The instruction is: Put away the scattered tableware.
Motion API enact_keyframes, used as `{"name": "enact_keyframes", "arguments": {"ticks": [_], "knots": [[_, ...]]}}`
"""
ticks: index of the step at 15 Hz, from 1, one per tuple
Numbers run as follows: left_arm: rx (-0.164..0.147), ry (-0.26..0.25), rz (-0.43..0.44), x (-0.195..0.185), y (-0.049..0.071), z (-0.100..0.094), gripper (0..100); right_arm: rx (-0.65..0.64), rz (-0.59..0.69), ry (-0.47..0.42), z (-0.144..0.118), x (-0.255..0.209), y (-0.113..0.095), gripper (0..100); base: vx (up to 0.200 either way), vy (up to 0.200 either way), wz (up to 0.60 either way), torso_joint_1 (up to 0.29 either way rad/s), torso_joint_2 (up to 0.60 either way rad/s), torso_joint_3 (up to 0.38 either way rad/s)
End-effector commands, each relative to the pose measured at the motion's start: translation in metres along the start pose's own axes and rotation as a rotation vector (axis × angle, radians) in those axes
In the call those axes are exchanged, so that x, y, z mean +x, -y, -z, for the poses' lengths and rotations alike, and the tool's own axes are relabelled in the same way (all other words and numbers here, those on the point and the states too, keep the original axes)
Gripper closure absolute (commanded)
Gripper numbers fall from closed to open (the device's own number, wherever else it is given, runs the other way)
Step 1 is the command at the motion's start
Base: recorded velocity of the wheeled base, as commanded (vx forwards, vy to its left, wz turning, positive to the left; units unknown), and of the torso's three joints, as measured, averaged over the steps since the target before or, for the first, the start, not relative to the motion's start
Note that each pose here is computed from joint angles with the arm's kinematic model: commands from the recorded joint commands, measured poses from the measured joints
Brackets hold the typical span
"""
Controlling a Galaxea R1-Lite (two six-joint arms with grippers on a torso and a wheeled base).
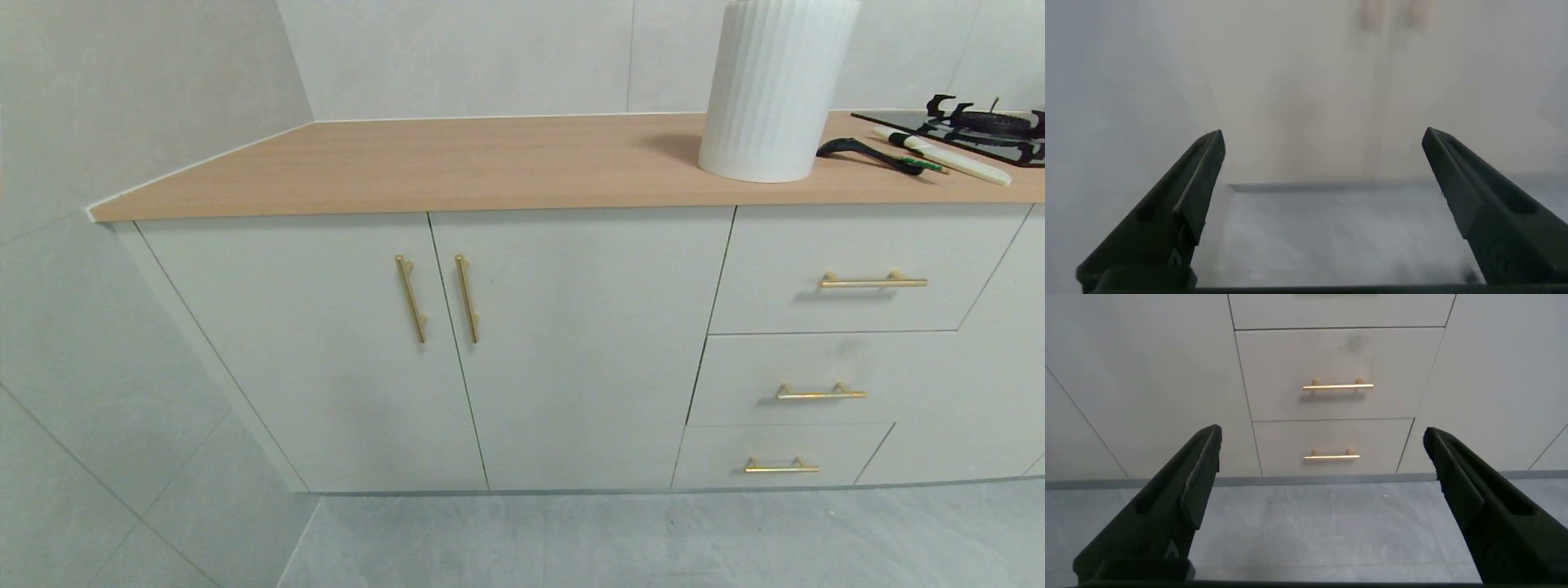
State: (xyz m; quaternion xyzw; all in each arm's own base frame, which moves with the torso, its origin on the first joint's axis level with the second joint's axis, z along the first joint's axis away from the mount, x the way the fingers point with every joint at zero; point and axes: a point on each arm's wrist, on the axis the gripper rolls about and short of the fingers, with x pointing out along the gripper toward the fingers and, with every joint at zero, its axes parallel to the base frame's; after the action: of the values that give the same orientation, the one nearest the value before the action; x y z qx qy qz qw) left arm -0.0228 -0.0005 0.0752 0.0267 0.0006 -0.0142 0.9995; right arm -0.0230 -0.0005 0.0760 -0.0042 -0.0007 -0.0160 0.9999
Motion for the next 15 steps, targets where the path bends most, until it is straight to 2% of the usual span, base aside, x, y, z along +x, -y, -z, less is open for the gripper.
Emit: {"name": "enact_keyframes", "arguments": {"ticks": [1,3,10,15], "knots": [[-0.006,-0.003,0.003,0.0001,0.0001,0.0000,0,-0.001,0.002,-0.005,0.0003,0.0001,0.0000,0,0.000,0.000,0.00,0.000,0.00,0.000],[-0.035,0.000,0.002,0.0000,0.0001,-0.0001,0,0.001,0.002,-0.005,0.0003,0.0001,0.0000,0,0.000,0.000,0.00,0.000,0.00,0.000],[-0.046,0.002,0.001,0.0000,0.0000,-0.0003,0,0.001,-0.003,-0.005,0.0003,0.0001,-0.0001,0,0.000,0.000,0.00,0.000,0.00,0.000],[-0.046,0.002,0.001,0.0000,0.0000,-0.0003,0,0.001,-0.009,-0.004,0.0003,0.0001,-0.0002,0,0.000,-0.200,0.00,0.005,0.00,0.002]]}}
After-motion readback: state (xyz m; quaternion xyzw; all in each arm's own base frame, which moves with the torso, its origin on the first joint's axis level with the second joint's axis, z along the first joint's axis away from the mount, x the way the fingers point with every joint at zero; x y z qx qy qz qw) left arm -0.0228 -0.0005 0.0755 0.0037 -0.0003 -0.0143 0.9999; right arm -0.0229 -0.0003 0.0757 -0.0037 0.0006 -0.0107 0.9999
